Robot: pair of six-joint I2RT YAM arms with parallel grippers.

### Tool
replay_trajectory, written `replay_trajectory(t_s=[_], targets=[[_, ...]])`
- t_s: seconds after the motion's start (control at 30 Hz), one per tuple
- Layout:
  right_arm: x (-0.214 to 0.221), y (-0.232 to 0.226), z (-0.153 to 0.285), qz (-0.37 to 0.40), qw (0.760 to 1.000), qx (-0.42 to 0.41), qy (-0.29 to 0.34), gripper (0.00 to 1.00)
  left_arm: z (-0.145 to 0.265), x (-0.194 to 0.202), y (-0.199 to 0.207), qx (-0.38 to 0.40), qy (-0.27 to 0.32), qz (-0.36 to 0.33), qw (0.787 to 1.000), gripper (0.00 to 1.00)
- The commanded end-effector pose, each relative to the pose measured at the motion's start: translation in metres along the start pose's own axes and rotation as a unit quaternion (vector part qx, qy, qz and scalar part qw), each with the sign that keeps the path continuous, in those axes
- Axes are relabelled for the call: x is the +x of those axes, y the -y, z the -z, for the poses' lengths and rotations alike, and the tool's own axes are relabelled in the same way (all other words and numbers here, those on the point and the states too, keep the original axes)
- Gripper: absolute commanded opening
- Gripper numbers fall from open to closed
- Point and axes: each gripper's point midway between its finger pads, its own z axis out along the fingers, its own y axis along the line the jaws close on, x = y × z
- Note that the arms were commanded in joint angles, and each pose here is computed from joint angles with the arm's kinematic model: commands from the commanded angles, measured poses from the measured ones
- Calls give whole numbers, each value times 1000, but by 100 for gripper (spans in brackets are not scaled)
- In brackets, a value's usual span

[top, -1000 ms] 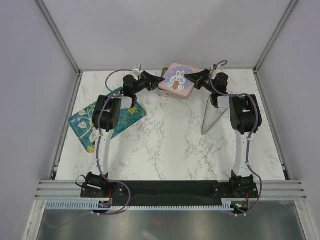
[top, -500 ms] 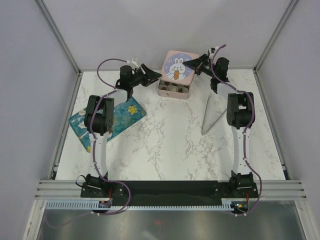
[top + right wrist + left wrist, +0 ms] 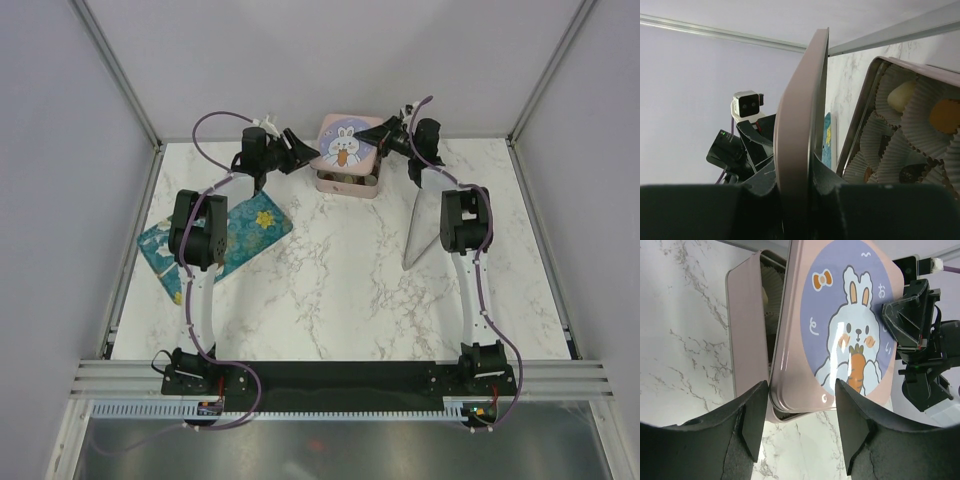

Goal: Pack the chocolate

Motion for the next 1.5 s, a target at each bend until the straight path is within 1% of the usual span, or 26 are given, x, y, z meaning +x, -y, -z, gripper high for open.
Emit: replay_trajectory(t_s=[0.0,0.17,0.3,0.37,0.57,0.77,0.87,1.13,1.23,1.47], targets=[[-6,-12,-4,25,1000,-14,-1,0,3,-24,15,0,27,-49,998,63],[-10,8,-2,14,1000,9,4,0,-3,-29,12,-9,19,-68,997,63],[-13,18,-4,10,1000,23,3,0,-8,-26,2,-17,13,-63,998,63],[-11,32,-3,-2,999,39,-2,0,-9,-26,3,-16,13,-63,998,63],[-15,53,8,-22,998,60,-3,0,-15,-26,1,-12,7,-54,998,62],[-12,63,11,-28,997,67,-11,0,-22,-17,-6,-5,-7,-34,999,60],[-8,65,11,-27,997,65,-16,0,-24,-14,-3,5,-15,-32,999,58],[-2,61,10,-22,998,56,-30,0,-24,-8,1,15,-25,-32,999,50],[3,61,9,-20,998,53,-40,0,-22,-9,4,16,-25,-35,999,49],[7,67,7,-17,997,65,-41,0,-21,-2,-1,8,-34,-41,999,47]])
